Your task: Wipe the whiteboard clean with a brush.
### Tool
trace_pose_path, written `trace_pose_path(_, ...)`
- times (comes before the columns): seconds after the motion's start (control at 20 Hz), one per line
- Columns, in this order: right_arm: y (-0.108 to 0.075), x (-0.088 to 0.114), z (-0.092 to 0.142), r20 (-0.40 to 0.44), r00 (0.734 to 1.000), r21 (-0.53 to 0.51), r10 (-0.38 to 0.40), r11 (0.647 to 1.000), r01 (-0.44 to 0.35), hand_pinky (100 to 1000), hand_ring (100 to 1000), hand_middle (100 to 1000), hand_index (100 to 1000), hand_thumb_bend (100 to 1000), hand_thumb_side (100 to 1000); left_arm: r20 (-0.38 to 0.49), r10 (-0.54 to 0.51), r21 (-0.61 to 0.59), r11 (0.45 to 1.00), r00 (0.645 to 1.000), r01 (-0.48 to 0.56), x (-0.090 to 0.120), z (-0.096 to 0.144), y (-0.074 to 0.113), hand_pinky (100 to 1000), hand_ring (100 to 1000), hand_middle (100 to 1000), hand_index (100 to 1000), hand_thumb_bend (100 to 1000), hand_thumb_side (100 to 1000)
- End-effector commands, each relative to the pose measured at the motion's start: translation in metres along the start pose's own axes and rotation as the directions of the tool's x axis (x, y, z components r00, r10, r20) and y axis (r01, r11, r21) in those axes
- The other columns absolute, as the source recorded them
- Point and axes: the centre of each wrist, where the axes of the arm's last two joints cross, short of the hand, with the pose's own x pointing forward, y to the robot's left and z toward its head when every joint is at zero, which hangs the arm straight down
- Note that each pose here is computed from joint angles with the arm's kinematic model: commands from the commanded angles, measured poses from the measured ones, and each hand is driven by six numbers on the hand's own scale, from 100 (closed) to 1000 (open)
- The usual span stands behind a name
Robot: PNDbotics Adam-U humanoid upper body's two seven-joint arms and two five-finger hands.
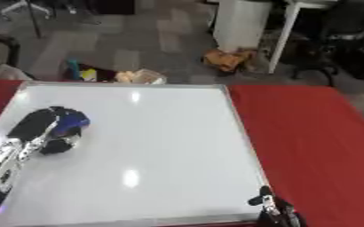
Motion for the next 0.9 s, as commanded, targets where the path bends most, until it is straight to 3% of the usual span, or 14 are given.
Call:
trace_pose_path(0.05,-0.001,0.006,-0.002,0.023,1.0,0.004,0.004,1.0,-0.004,346,248,100,542,100,824,0.093,0.038,-0.081,0.996,0.995,-0.03,0.032,0.001,-0.026,526,664,660,869,100,518)
trace_pose_path(0.55,-0.001,0.005,-0.002,0.023,1.0,0.005,0.005,1.0,-0.005,345,248,100,542,100,826,0.137,0.043,-0.071,0.997,0.99,-0.034,0.04,0.004,-0.026,561,677,670,873,100,537)
trace_pose_path(0.9,-0.001,0.005,-0.002,0.023,1.0,0.004,0.007,1.0,-0.007,345,248,100,542,100,826,0.096,0.031,-0.053,0.998,0.995,-0.026,0.028,0.011,-0.031,687,753,711,875,100,650)
